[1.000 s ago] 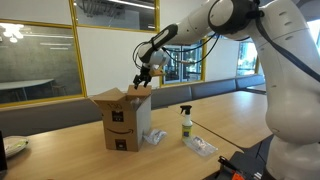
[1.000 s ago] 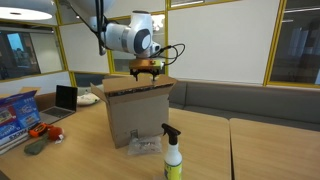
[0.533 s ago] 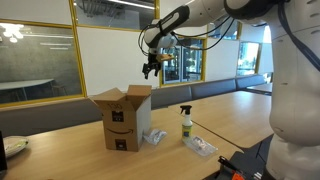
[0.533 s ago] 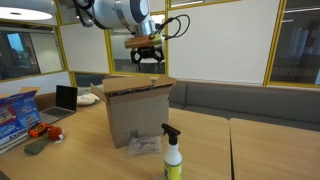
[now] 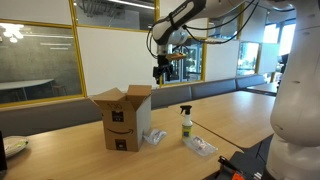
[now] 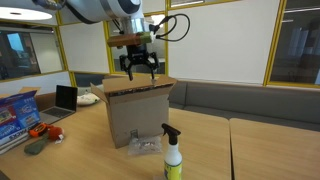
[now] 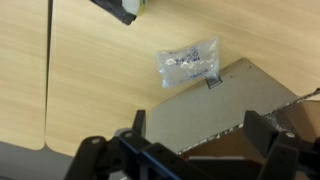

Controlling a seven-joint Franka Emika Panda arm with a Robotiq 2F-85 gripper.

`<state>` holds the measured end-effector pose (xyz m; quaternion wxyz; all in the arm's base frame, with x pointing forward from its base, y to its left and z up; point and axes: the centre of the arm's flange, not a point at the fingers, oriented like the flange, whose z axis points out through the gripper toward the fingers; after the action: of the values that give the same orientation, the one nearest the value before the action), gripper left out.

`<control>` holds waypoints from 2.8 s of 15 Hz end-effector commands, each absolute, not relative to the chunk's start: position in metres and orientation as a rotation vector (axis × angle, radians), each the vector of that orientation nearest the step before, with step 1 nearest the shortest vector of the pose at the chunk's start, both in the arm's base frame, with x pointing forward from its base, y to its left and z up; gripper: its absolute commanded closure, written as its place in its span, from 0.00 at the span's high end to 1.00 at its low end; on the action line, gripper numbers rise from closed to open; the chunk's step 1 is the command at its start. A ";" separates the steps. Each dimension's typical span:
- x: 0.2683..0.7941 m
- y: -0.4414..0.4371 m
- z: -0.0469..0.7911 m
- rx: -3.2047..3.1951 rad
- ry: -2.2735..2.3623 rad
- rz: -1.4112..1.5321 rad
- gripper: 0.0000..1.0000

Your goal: Pick up the plastics and the bottle from the table and put them in the box

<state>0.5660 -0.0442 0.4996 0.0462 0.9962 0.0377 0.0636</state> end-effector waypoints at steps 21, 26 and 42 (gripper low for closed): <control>0.509 -0.015 0.215 3.284 0.234 0.314 1.00; 0.539 -0.030 0.166 3.262 -0.086 0.126 1.00; 0.616 -0.068 0.150 3.059 -1.102 0.069 1.00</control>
<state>0.5948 -0.0643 0.1494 -0.0500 0.9563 -0.2868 0.0267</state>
